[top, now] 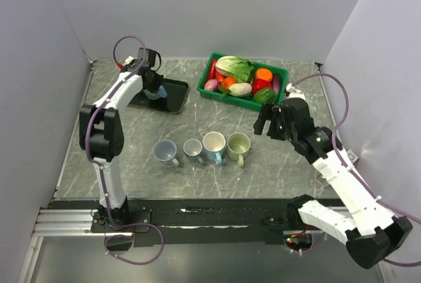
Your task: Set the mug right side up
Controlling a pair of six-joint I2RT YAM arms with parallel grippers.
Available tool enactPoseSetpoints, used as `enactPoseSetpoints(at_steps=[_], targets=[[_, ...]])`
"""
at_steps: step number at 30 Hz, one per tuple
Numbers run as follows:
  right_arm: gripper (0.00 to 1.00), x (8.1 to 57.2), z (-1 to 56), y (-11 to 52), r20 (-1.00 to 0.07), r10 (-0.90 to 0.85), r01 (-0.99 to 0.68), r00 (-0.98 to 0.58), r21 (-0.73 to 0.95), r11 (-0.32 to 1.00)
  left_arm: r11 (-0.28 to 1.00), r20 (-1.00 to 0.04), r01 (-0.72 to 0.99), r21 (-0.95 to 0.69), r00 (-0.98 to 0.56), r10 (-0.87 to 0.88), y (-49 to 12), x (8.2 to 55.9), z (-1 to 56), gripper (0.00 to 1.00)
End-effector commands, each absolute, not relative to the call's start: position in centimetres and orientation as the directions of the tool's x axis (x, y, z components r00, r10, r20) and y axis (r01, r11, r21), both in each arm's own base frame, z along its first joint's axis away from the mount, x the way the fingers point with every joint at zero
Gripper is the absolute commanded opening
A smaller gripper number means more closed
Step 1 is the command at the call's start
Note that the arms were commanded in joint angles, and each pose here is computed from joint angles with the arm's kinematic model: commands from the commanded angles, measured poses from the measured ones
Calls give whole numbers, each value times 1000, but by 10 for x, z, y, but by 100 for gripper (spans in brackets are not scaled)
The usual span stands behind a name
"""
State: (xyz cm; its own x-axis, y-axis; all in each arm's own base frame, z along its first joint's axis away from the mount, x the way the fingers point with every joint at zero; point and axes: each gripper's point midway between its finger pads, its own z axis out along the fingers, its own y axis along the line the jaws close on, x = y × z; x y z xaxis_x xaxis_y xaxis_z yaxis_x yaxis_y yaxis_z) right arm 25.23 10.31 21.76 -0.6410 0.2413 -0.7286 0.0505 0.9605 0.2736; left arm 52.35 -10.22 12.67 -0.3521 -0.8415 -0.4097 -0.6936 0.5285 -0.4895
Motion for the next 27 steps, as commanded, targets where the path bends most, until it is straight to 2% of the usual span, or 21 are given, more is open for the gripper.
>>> enactPoseSetpoints(at_steps=[1,5,7,11,14,20,23,24,27], targets=[[100,276,269,135,-765,264,-81,-587,380,921,550,-442,-348,-759,-346,-828,-132,525,275,1],[100,283,302,173,-747,312,-216,-587,516,829,533,-442,-122,-837,-421,-792,-158,502,333,1],[100,284,319,194,-736,339,-296,-586,584,756,498,-420,-19,-867,-509,-751,-178,487,351,1],[100,284,342,227,-671,395,-375,-627,705,602,345,-422,248,-905,-608,-672,-212,457,411,1],[100,287,361,244,-635,434,-424,-640,762,490,243,-435,367,-898,-658,-614,-226,431,441,1],[100,297,402,264,-574,520,-502,-632,815,289,133,-512,537,-833,-659,-551,-235,385,498,1],[100,304,420,274,-553,537,-532,-637,819,213,40,-508,583,-811,-669,-543,-236,360,519,1],[100,306,427,276,-549,544,-542,-635,818,194,3,-477,565,-825,-694,-540,-237,356,519,1],[100,313,438,282,-522,565,-555,-639,822,131,-64,-489,606,-793,-695,-528,-239,335,533,1]])
